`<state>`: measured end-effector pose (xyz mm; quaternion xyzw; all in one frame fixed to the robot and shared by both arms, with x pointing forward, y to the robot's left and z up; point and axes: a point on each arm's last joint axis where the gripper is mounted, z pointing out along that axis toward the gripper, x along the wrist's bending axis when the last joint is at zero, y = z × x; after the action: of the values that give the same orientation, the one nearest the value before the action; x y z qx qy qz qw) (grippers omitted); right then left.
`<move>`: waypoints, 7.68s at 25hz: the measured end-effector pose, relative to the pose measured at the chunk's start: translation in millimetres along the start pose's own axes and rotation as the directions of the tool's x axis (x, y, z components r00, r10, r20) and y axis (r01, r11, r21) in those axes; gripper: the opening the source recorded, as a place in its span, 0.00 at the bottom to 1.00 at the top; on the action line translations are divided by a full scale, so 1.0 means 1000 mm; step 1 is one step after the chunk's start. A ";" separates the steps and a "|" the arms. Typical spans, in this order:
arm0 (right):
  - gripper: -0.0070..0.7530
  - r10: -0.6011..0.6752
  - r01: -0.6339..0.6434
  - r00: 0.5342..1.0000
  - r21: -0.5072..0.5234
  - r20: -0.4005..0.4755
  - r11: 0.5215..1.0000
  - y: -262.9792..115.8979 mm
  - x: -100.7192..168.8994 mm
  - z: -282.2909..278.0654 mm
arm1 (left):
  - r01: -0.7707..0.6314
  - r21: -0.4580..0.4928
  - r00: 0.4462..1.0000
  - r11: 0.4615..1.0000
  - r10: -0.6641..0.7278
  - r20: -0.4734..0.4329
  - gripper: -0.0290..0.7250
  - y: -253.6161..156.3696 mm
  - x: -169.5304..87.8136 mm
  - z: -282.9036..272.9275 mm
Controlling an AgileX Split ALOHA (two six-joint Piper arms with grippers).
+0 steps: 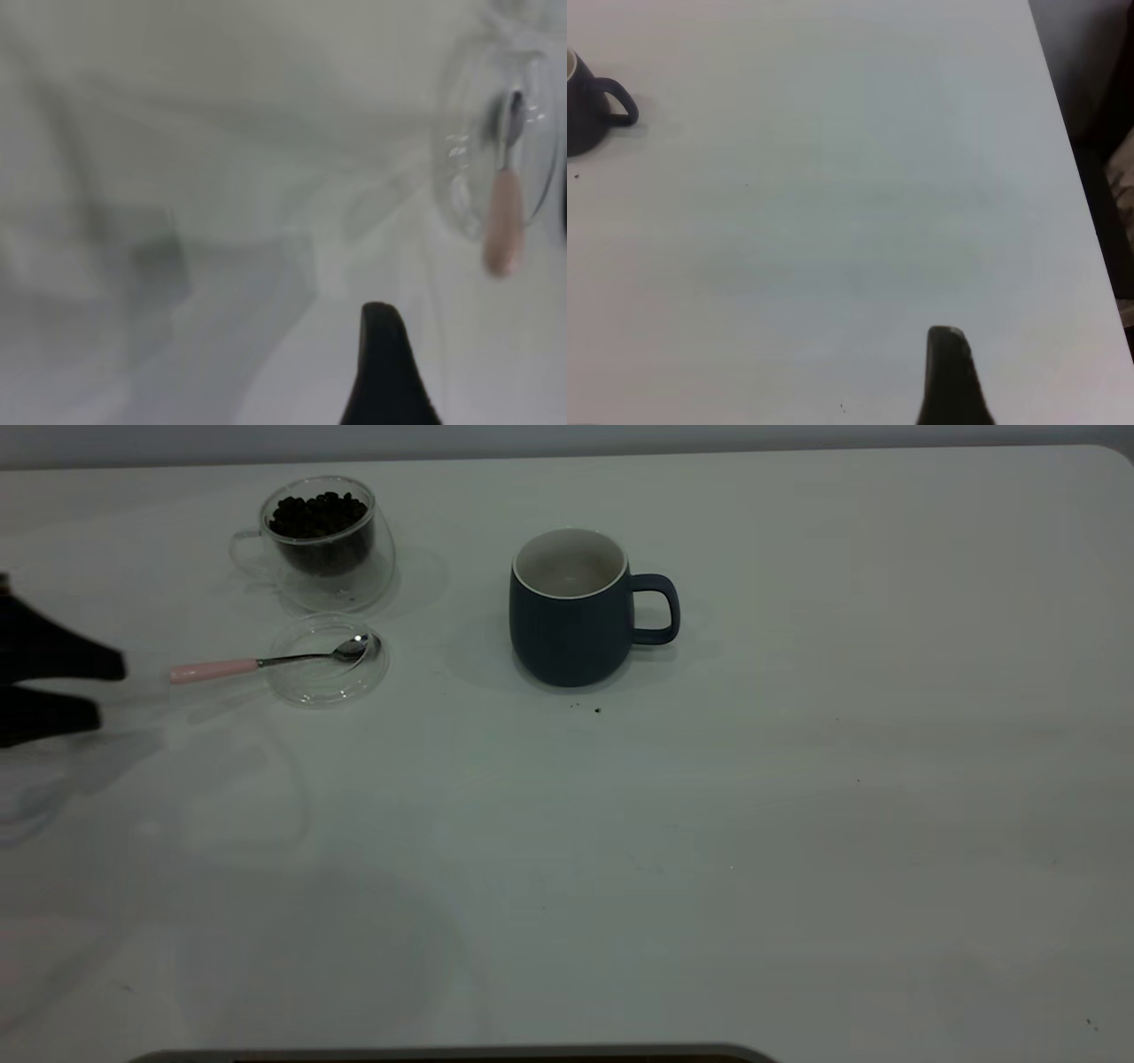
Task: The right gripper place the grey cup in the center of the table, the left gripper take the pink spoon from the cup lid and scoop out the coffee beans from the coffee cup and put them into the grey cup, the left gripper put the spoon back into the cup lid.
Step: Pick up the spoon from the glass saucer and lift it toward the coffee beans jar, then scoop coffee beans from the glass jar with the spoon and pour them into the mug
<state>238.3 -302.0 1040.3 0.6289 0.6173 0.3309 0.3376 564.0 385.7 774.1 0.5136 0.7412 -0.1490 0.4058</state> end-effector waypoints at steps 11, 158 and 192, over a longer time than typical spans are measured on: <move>0.71 0.000 0.000 1.000 0.000 0.000 1.000 0.000 0.000 0.000 | -0.077 0.004 0.997 0.997 0.077 0.003 0.78 0.011 -0.023 0.037; 0.71 0.000 0.000 1.000 0.001 0.000 1.000 0.000 0.000 0.000 | -0.044 -0.032 0.988 0.999 0.048 0.149 0.21 0.091 -0.064 0.026; 0.71 0.000 0.000 1.000 0.012 0.001 1.000 -0.001 0.000 0.000 | -0.028 0.114 0.929 0.993 -0.016 0.371 0.21 0.076 -0.073 0.025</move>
<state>237.7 -302.1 1039.4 0.6310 0.6191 0.3270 0.3340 652.5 355.3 828.1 0.5014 0.6397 -0.2854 0.5080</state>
